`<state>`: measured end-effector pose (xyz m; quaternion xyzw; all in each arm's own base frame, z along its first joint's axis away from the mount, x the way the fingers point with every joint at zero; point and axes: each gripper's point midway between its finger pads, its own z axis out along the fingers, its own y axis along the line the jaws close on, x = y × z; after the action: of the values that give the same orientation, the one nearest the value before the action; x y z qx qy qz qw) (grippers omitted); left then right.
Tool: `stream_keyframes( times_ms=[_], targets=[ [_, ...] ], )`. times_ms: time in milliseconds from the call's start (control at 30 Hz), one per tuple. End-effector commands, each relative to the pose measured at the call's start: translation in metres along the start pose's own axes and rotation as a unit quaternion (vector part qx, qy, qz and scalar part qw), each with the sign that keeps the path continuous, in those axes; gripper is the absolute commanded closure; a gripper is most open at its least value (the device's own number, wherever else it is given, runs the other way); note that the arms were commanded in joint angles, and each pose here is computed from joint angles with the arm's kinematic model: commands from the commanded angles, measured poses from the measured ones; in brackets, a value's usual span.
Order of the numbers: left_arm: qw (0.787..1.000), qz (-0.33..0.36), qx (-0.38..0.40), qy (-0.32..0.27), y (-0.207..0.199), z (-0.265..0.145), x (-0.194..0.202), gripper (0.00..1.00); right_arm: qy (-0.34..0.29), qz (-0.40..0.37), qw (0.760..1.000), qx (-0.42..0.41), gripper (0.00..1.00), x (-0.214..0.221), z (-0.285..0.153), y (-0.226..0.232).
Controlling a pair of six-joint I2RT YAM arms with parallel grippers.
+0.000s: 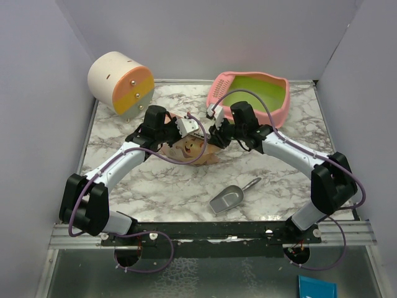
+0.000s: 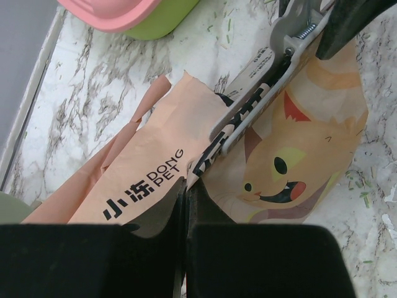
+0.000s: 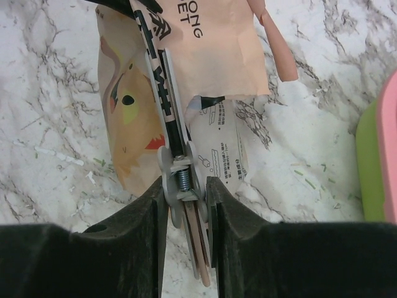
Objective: Fill the litter box with clean litter
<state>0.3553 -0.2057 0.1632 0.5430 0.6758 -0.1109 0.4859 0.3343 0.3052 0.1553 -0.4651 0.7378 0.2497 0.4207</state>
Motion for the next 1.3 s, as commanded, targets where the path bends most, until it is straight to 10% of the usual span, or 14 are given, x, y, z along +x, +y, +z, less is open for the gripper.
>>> stream_keyframes(
  times_ms=[0, 167, 400, 700, 1000, 1267],
  targets=[
    [0.993, 0.050, -0.025, -0.101, 0.019, -0.012, -0.060, 1.00, -0.034, -0.008, 0.999, -0.001, 0.75, -0.021, -0.004, 0.003],
    [0.993, 0.048, -0.022, -0.102, 0.018, -0.011, -0.059, 1.00, -0.046, -0.012, 0.999, 0.005, 0.70, -0.028, -0.011, 0.003],
    [0.994, 0.047, -0.020, -0.100, 0.017, -0.010, -0.058, 1.00, -0.059, -0.015, 0.998, 0.008, 0.99, -0.034, -0.017, 0.004],
    [0.994, 0.045, -0.026, -0.095, 0.019, -0.010, -0.056, 1.00, -0.103, 0.019, 0.987, 0.122, 0.99, -0.049, -0.059, -0.018],
    [0.994, 0.033, -0.045, -0.094, 0.024, -0.012, -0.055, 1.00, -0.064, 0.203, 0.902, 0.375, 0.99, 0.007, -0.142, -0.064],
    [0.991, -0.001, -0.090, -0.103, 0.041, -0.015, -0.062, 0.93, -0.025, 0.385, 0.837, 0.388, 0.99, 0.107, -0.143, -0.029]
  ],
)
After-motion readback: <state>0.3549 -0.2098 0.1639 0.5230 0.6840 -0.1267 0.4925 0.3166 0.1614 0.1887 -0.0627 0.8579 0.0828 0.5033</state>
